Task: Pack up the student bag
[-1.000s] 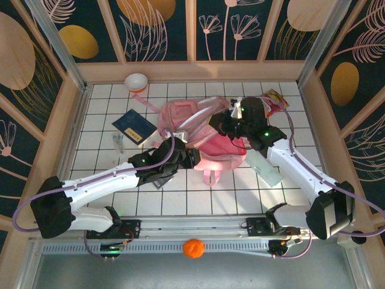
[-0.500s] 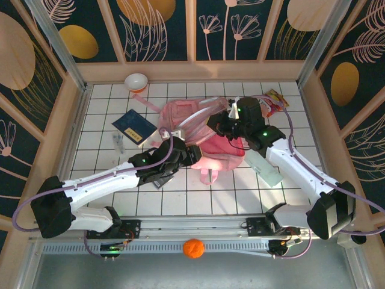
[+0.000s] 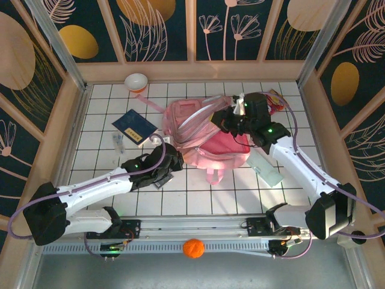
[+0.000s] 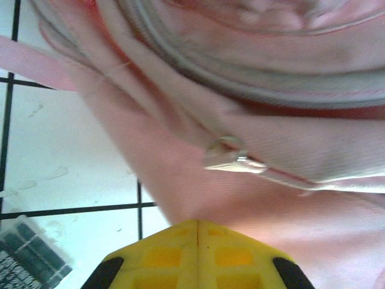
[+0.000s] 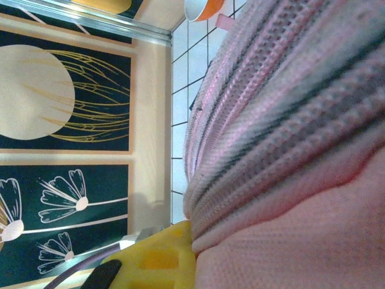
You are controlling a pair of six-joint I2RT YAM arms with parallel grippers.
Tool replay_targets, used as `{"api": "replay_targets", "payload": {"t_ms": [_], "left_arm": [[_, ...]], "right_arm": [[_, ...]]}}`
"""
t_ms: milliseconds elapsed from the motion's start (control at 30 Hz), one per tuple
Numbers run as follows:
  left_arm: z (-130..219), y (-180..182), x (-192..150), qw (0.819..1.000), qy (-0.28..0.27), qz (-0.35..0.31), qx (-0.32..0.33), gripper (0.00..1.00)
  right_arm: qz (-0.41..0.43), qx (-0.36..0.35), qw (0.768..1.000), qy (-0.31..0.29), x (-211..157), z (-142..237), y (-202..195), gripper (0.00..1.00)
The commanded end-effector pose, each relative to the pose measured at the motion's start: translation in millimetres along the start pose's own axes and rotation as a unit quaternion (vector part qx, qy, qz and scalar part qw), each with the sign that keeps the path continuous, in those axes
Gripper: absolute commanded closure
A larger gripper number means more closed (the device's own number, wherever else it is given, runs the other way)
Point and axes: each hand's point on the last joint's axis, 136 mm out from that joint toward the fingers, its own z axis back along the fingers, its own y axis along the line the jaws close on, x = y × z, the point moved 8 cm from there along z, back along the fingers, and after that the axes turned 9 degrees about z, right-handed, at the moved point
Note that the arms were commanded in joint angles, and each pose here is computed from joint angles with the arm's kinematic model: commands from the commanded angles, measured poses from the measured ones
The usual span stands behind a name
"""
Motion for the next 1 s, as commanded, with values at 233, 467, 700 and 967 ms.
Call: {"api": "replay_targets", "payload": {"t_ms": [233,467,700,967], "left_arm": [[52,-42,33,0.979,-0.083,-0.1,-0.155,0.49],[73,-65,41,0.855,-0.112,-0.483,-0.151,0.14],[45,-76,56,0.804,-0.084,-0.576,-0.125,0.02],[3,-83,56,0.83,-0.086,-0.538,-0.121,0.24]], "right_arm": [[0.096,0.084,0.992,-0.023,28,16,48,1.0],[0.204,0.127,0.967,0.085,20,17,50,1.0],[0.273,0.11,0.941,0.168,15,14,38,1.0],[0.29,0.148,0.926,0.193,22,7,37,1.0]]}}
